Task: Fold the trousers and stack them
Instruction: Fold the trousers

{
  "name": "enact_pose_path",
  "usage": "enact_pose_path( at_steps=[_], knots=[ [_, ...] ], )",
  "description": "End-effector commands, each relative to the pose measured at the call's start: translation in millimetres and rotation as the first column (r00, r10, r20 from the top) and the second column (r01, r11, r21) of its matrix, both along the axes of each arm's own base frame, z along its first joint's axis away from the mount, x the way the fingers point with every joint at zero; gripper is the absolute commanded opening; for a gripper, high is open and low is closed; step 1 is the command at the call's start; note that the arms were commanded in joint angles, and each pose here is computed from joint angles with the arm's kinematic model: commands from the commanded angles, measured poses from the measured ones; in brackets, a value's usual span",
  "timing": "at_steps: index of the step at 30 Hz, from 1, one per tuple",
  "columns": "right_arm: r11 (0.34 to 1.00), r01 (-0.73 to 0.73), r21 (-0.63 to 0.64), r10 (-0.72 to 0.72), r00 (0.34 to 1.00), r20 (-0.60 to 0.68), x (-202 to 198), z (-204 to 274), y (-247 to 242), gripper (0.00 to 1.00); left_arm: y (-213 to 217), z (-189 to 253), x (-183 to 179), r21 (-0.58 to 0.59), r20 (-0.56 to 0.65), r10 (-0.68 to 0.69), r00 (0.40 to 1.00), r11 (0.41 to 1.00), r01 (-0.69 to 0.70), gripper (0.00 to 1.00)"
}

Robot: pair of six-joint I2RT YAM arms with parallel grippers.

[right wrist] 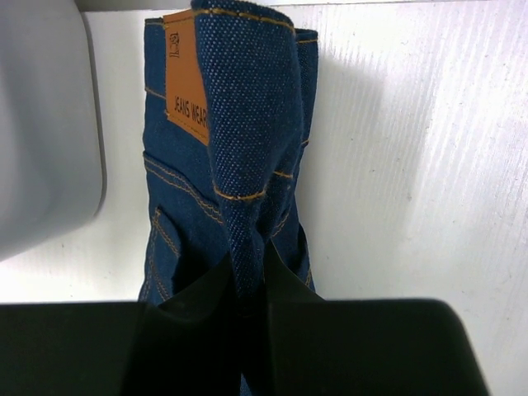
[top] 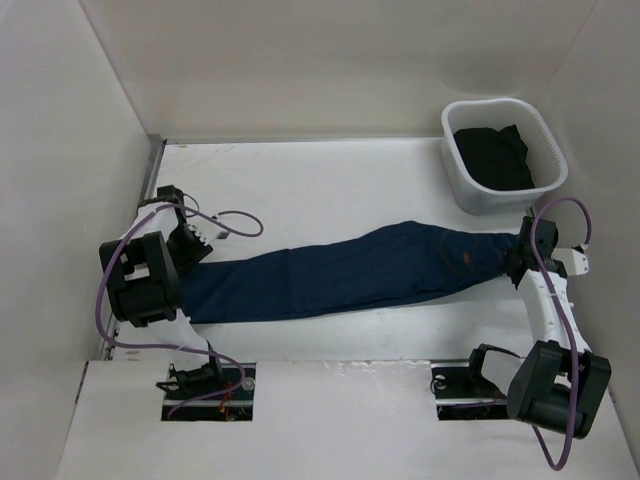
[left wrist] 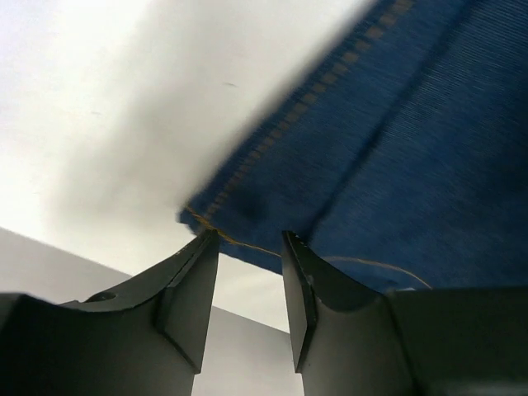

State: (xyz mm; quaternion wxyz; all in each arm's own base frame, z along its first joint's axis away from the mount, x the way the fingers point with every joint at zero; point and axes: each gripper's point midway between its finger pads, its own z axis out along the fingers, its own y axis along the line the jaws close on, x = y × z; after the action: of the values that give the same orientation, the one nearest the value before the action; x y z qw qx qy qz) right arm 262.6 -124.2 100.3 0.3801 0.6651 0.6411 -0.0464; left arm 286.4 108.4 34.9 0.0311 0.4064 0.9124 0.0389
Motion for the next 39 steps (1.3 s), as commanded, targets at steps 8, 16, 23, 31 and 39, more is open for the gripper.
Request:
enact_pose_path(
  at_steps=[8,16,23,31,39],
  knots=[
    [0.998,0.043,-0.045,-0.040,0.997,0.069,15.5,22.3,-14.8,0.11,-11.4,-1.7,-41.9,-0.024,-0.214,-0.183,0.960,0.983,0.182,0.33],
    [0.997,0.062,-0.052,-0.057,0.995,0.087,9.7,26.2,-18.1,0.12,8.3,-21.7,-27.7,0.036,-0.237,-0.109,0.965,0.992,0.121,0.35],
    [0.995,0.082,-0.050,-0.077,0.993,0.086,3.1,24.3,-21.5,0.12,2.9,-30.4,-42.8,0.047,-0.297,-0.139,0.945,0.986,0.160,0.16],
    [0.995,0.084,-0.045,-0.080,0.994,0.075,4.0,20.4,-22.8,0.12,18.6,4.8,5.7,0.115,-0.077,-0.111,0.991,0.986,0.120,0.01],
    [0.997,0.061,-0.057,-0.057,0.996,0.069,6.3,20.9,-22.0,0.12,43.8,35.2,42.1,0.188,0.068,-0.074,0.995,0.980,0.060,0.03]
  ],
)
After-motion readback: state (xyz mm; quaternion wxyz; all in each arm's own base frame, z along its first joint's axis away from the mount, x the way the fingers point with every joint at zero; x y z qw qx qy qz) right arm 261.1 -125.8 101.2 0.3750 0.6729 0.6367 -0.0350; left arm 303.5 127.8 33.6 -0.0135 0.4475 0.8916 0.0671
